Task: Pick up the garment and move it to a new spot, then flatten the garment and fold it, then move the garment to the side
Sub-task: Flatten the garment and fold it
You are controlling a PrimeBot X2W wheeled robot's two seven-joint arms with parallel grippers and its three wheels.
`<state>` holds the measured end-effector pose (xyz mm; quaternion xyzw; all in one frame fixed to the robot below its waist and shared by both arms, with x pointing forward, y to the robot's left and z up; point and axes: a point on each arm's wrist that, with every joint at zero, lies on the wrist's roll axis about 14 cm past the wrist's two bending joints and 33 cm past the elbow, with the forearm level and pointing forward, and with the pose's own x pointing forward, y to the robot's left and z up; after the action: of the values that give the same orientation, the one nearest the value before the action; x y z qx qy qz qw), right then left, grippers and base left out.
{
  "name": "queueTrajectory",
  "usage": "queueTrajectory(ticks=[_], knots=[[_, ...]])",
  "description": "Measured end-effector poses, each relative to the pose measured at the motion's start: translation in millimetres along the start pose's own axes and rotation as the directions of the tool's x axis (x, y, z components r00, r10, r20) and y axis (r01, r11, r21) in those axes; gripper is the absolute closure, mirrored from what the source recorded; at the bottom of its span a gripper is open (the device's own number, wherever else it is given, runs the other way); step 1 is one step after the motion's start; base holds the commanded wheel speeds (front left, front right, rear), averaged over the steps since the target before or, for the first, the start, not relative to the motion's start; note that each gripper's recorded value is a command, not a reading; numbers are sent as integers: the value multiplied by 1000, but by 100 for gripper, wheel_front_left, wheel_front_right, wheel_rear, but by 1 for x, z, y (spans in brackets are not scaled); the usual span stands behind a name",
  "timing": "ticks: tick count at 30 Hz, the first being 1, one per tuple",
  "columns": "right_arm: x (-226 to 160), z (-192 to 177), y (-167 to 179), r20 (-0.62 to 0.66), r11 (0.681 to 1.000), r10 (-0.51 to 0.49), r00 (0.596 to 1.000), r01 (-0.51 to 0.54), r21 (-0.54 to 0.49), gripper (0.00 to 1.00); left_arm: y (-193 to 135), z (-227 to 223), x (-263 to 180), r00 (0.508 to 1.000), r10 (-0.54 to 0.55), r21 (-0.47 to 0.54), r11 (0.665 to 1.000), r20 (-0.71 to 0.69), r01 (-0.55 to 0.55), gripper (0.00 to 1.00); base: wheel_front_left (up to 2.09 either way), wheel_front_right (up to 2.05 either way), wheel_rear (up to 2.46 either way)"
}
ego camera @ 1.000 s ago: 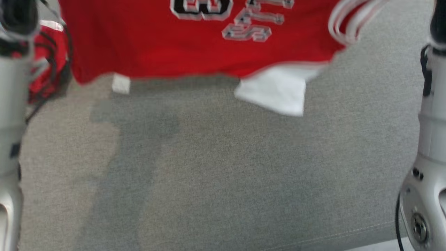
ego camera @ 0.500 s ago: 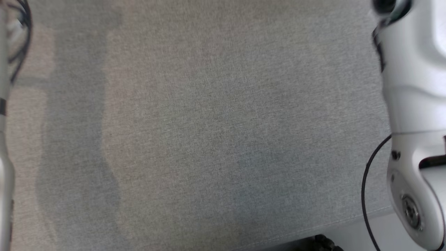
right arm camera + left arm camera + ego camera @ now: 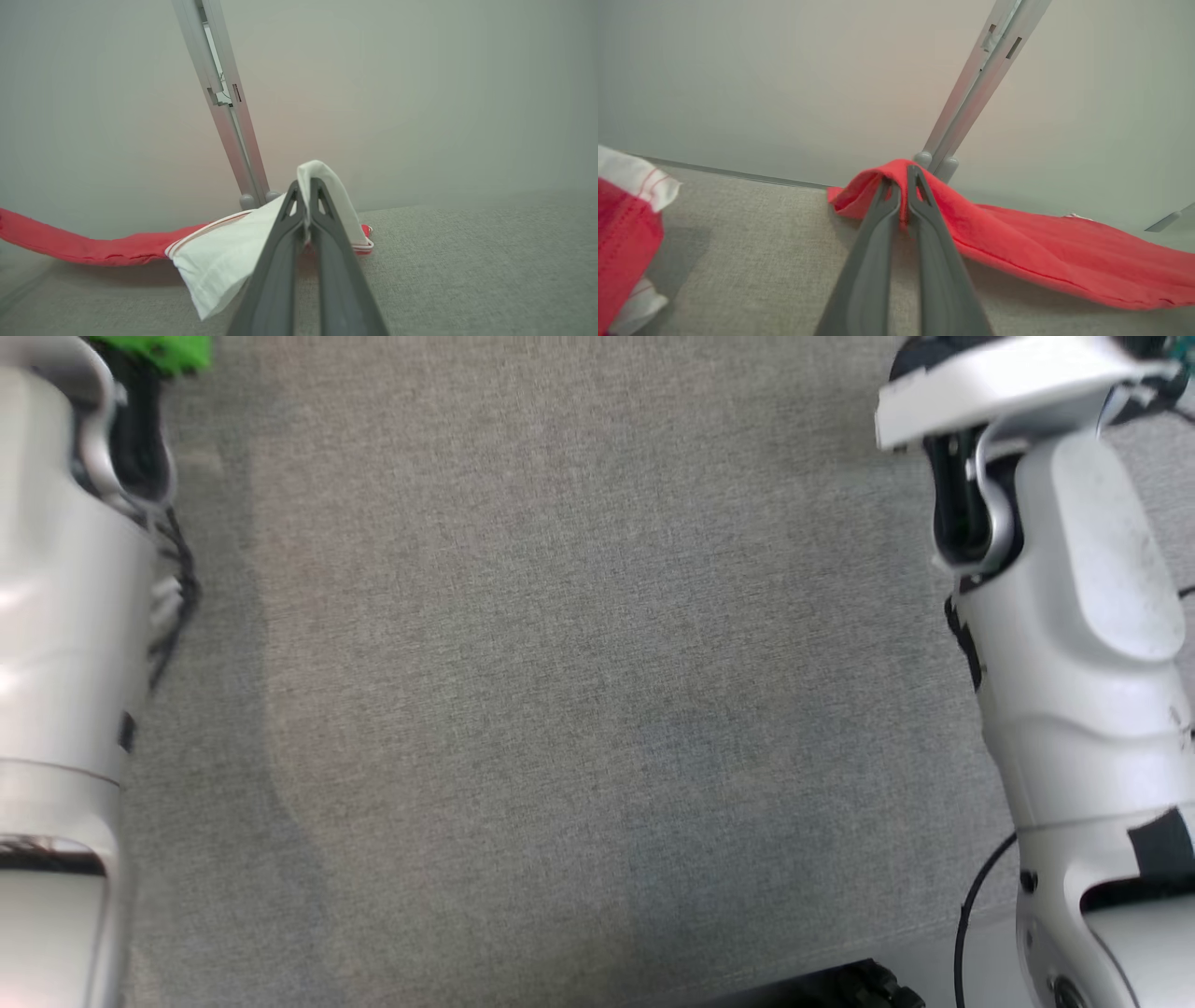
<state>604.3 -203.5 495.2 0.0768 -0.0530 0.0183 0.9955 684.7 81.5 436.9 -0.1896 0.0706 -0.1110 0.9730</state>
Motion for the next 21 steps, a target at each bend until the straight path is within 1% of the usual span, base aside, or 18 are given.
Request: queueTrajectory(ticks=[3,10,14,17,21], knots=[[-16,2,-1,-8,1000,-13,1000,13,8,100,-8,-6,-16,1000,-8,-26,1000,-15,8,100,0,0,0],[-58,23,2,25,998,-30,999,28,55,100,-22,0,-62,999,-33,-53,998,-16,33,100,0,0,0],[-90,38,3,52,997,-41,998,38,61,100,-23,5,-99,999,-35,-71,997,9,35,100,0,0,0],[-119,46,3,67,997,-52,996,48,63,100,-24,-5,-135,1000,-27,-87,996,-3,26,100,0,0,0],[-161,55,8,80,995,-56,995,49,86,100,-33,-18,-182,999,-31,-103,994,-20,28,100,0,0,0]])
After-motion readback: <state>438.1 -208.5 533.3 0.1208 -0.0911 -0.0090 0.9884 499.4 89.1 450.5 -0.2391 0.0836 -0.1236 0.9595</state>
